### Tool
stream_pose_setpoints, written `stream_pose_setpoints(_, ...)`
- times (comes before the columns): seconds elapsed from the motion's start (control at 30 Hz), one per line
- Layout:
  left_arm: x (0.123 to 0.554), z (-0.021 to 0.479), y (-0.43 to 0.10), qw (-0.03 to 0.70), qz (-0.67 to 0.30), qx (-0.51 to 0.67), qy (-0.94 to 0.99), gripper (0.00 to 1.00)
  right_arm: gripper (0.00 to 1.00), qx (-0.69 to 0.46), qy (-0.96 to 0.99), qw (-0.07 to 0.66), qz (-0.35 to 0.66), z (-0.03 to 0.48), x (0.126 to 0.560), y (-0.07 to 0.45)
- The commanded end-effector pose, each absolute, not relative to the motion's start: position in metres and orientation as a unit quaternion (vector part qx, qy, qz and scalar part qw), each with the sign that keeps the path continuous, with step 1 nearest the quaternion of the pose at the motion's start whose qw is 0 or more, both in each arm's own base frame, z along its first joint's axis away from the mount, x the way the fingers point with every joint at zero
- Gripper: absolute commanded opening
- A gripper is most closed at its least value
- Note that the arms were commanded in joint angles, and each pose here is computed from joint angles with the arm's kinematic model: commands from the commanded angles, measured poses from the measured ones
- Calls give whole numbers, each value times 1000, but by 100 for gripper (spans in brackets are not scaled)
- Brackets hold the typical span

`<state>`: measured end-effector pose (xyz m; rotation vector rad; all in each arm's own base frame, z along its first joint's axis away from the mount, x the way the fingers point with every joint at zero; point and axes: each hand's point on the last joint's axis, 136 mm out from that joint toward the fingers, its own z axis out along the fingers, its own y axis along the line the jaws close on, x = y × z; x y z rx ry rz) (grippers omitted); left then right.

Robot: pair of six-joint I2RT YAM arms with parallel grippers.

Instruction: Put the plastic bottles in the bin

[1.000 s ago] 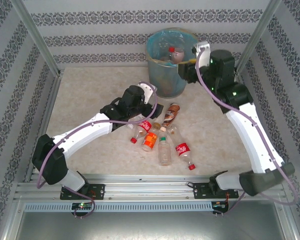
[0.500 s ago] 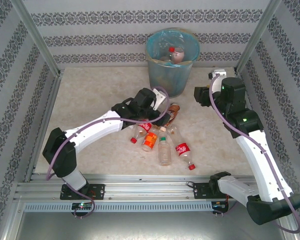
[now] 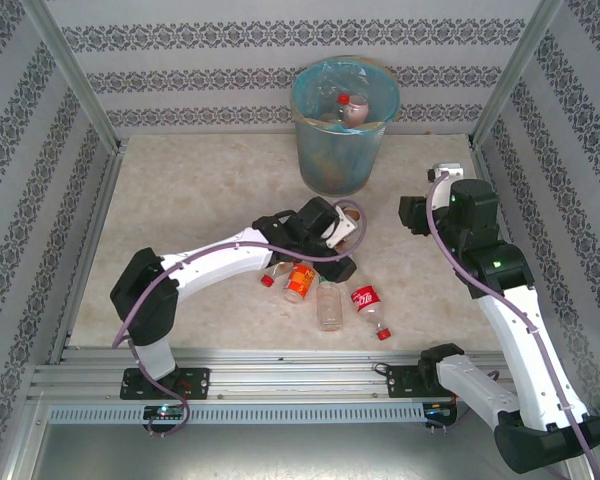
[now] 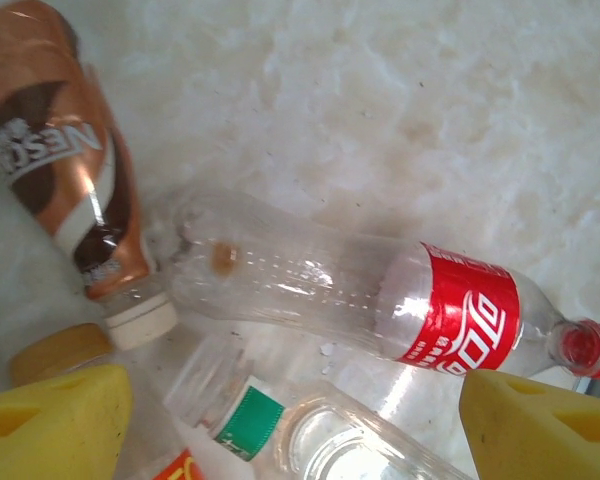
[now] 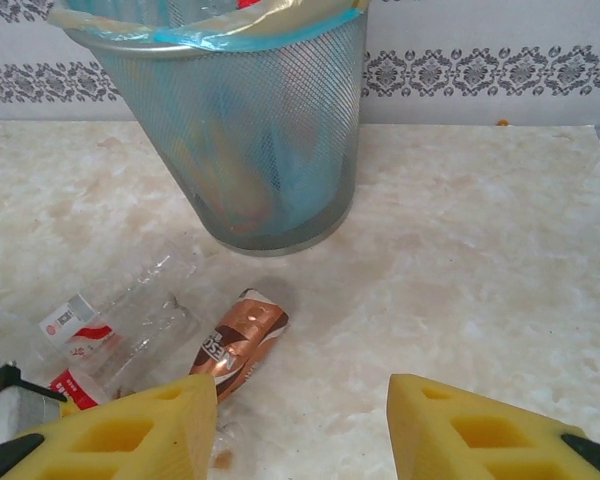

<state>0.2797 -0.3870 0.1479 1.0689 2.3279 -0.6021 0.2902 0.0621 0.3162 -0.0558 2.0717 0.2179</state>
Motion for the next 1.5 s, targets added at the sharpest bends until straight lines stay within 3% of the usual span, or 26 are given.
stream_pose_setpoints(0.0, 259, 143, -398, 223, -229, 426, 847, 85, 49, -4, 859, 506, 80, 314, 287, 53)
stream_pose_setpoints(0.43, 240, 118, -407, 174, -221, 444, 851, 81, 49, 15, 840, 540, 55, 325, 274, 37)
stream_pose_setpoints(0.8, 260, 123, -402, 210, -186, 441, 852, 80, 50, -14, 833, 549, 68, 311, 297, 50)
stream_pose_setpoints(1.07, 277, 124, -401, 205, -185, 415, 867, 80, 50, -30, 836, 544, 72, 298, 324, 60)
stream_pose_setpoints(1.47, 301, 126, -389, 187, -211, 340, 897, 78, 51, -46, 825, 560, 58, 312, 326, 57)
